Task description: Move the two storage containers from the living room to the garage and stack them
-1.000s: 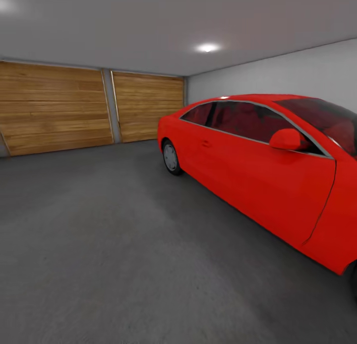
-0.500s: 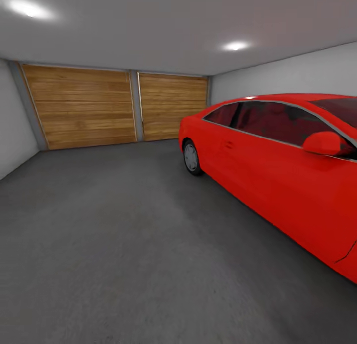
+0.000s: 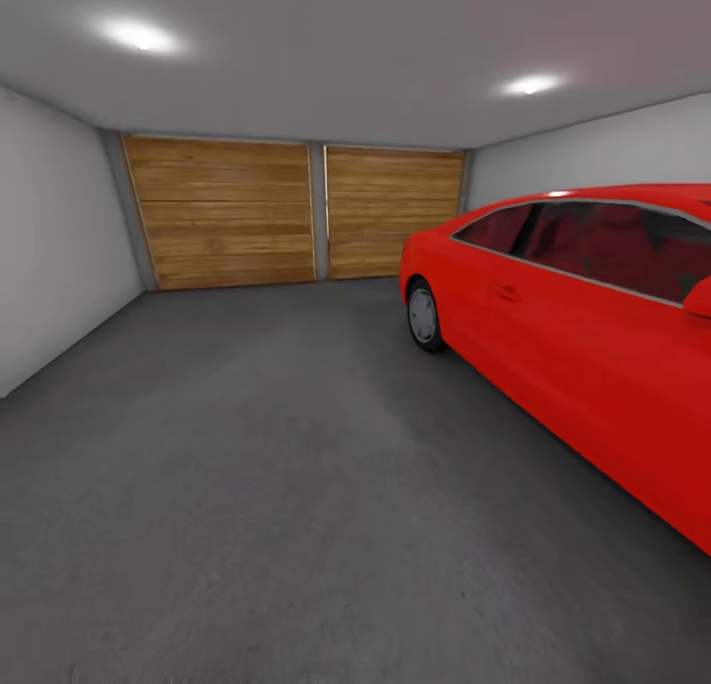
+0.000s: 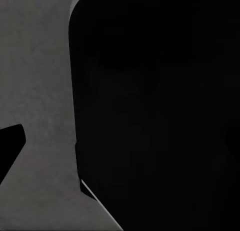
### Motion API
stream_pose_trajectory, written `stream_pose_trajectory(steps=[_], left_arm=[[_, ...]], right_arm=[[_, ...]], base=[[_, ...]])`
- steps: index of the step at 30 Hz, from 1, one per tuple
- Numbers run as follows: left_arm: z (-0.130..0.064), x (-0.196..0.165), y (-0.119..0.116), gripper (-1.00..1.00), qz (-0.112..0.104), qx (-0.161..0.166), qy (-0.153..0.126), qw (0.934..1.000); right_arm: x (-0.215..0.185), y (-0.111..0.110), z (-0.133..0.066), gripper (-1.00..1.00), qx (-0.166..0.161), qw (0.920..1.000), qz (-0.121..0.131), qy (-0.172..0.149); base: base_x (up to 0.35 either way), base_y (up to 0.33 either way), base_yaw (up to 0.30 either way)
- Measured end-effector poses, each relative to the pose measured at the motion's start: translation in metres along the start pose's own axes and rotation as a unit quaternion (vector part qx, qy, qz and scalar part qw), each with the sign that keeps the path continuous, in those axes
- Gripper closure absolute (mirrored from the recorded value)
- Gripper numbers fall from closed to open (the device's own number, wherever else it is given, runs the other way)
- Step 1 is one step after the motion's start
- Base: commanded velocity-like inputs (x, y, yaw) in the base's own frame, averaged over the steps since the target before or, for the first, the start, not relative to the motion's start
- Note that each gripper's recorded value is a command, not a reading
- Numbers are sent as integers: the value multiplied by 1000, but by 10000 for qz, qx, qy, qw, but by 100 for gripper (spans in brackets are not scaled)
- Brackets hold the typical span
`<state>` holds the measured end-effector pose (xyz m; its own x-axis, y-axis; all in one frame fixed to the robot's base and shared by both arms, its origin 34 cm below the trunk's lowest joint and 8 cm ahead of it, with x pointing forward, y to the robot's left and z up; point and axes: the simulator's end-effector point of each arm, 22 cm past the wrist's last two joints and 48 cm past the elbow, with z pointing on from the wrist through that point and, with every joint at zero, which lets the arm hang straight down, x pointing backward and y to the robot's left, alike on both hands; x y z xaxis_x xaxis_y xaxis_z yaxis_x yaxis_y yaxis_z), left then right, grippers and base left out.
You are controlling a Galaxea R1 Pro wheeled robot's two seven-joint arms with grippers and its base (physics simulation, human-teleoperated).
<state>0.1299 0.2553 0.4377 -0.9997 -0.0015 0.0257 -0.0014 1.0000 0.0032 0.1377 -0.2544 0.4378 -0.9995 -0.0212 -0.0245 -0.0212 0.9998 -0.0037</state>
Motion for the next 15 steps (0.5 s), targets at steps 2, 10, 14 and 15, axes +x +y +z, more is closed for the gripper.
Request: stream_pose_trajectory(steps=[2,10,14,15], left_arm=[[0,0,0,-100,0,0,2,10000],[0,0,0,-100,0,0,1,10000],[0,0,0,-100,0,0,0,10000],[0,0,0,-100,0,0,1,10000]], right_arm=[[0,0,0,-100,-1,10000,0,0],[0,0,0,-100,0,10000,0,-3],[0,0,0,-100,4,10000,0,-8],[0,0,0,-100,4,10000,0,-8]], base=[[0,0,294],[0,0,295],[0,0,297],[0,0,298]])
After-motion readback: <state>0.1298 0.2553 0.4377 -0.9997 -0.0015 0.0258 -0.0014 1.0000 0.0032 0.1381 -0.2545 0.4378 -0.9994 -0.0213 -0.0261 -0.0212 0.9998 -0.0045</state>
